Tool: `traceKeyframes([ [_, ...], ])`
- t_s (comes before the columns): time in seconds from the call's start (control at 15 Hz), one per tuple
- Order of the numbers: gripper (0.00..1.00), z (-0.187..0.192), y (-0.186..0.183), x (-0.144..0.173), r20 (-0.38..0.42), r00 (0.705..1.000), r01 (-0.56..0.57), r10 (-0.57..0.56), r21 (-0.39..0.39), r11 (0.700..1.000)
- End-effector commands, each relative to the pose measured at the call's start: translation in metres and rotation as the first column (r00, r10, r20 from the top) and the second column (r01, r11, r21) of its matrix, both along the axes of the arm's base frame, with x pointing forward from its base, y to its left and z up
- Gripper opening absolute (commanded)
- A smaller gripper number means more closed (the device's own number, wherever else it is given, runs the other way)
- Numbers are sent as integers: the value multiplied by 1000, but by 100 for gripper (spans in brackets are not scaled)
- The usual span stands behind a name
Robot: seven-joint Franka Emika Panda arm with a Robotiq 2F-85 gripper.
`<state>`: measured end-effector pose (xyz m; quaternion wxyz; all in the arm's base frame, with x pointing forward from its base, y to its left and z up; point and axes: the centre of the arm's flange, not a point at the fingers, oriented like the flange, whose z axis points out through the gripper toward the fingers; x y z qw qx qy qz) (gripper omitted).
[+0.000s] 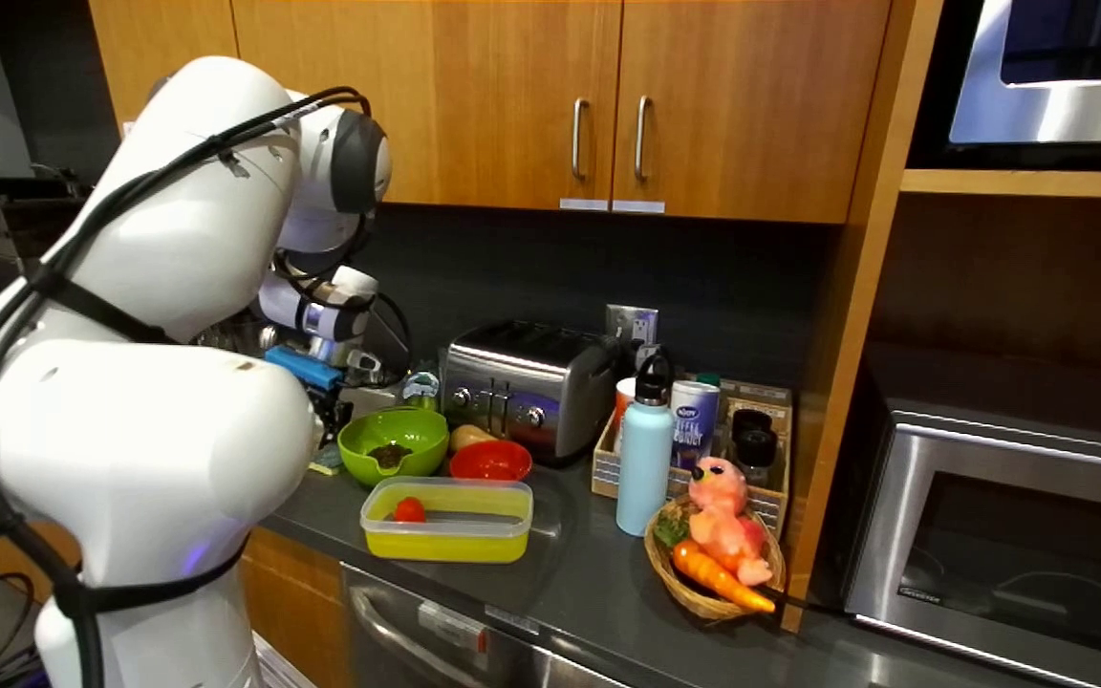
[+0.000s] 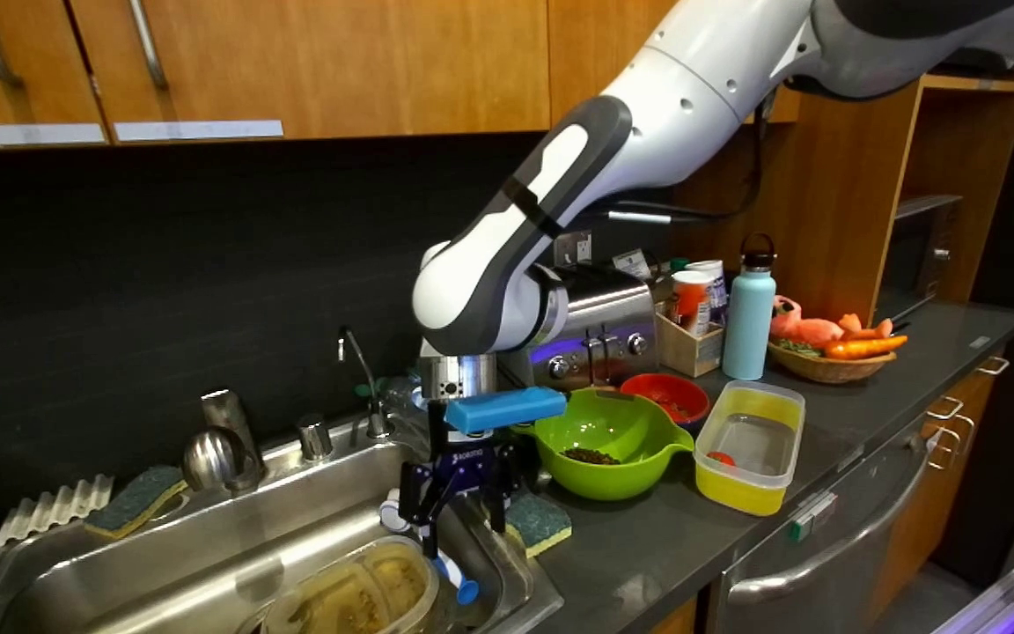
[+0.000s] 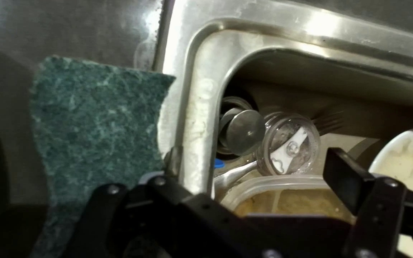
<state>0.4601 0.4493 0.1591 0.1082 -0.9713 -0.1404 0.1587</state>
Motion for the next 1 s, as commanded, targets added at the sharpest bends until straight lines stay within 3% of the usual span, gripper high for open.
traceKeyframes([
  [0.0,100,33,-2,-7,71,997,48,-37,-157,986],
  [0.4,100,51,-2,-11,118,990,109,-79,-273,956],
  [0.93,100,29,-22,-10,72,986,165,-150,-297,940],
])
